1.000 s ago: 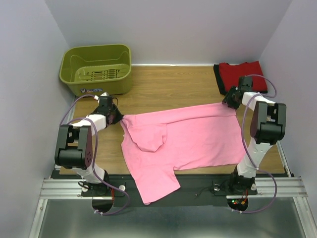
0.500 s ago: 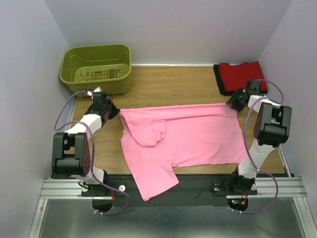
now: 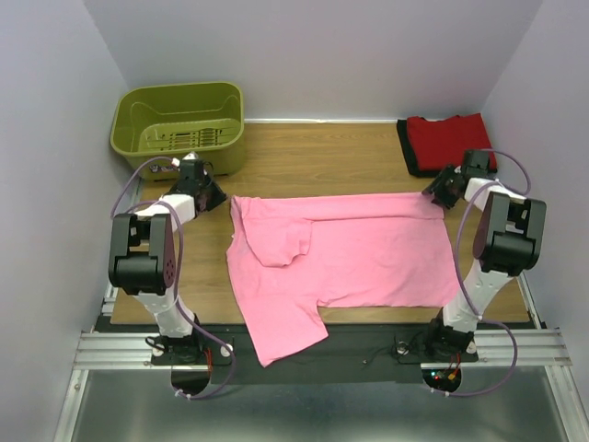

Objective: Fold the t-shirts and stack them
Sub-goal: Fold the tshirt

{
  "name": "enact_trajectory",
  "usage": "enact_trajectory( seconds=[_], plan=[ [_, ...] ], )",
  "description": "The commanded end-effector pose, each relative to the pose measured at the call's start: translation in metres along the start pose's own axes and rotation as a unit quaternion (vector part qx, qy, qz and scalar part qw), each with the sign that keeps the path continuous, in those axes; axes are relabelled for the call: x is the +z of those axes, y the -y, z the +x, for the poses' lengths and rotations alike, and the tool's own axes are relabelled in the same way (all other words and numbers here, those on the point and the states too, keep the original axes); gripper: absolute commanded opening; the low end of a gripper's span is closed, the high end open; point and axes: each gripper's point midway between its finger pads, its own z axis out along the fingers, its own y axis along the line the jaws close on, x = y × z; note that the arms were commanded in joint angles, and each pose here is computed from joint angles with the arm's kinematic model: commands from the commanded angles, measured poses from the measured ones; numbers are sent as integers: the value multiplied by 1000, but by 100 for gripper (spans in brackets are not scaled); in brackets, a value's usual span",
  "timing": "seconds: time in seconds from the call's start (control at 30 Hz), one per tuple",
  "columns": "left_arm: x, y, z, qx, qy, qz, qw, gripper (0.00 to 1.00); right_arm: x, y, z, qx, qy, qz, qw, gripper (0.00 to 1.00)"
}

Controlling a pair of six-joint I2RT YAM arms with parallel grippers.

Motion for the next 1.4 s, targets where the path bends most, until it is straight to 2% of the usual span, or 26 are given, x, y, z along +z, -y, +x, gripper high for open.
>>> enact_trajectory(
  seconds=[0.0,0.13,0.2,0.27,0.37,0.47,0.5,0.6,0.7,0.93,1.1,1.37],
  plan=[
    [-31,28,-42,30,72,31,996,43,-33,-18,-11,-13,13,-40,999,51],
    [-56,36,-44,36,96,38,994,61,-54,-56,-6,-40,17,-83,996,51],
    [-72,40,-42,40,103,44,993,67,-62,-80,8,-60,8,-109,992,51],
    [-82,43,-33,48,96,49,993,68,-75,-100,16,-76,10,-130,989,51],
    [-99,49,-12,60,80,56,993,68,-90,-136,48,-105,-19,-179,978,47],
    [-111,50,27,69,35,67,995,65,-100,-165,98,-134,-68,-218,964,42],
    [-111,47,45,73,13,71,995,64,-107,-179,123,-150,-90,-234,956,38],
    [-117,50,93,90,-49,93,990,64,-112,-194,181,-168,-146,-258,940,35],
    [-117,43,125,97,-86,92,987,64,-112,-201,226,-177,-184,-267,929,35],
    [-106,38,149,128,-140,84,978,65,-112,-214,293,-191,-245,-286,907,35],
    [-100,38,157,148,-160,77,973,65,-111,-217,316,-194,-270,-291,897,31],
    [-95,38,163,159,-173,72,969,65,-112,-216,345,-206,-305,-291,883,31]
  ],
)
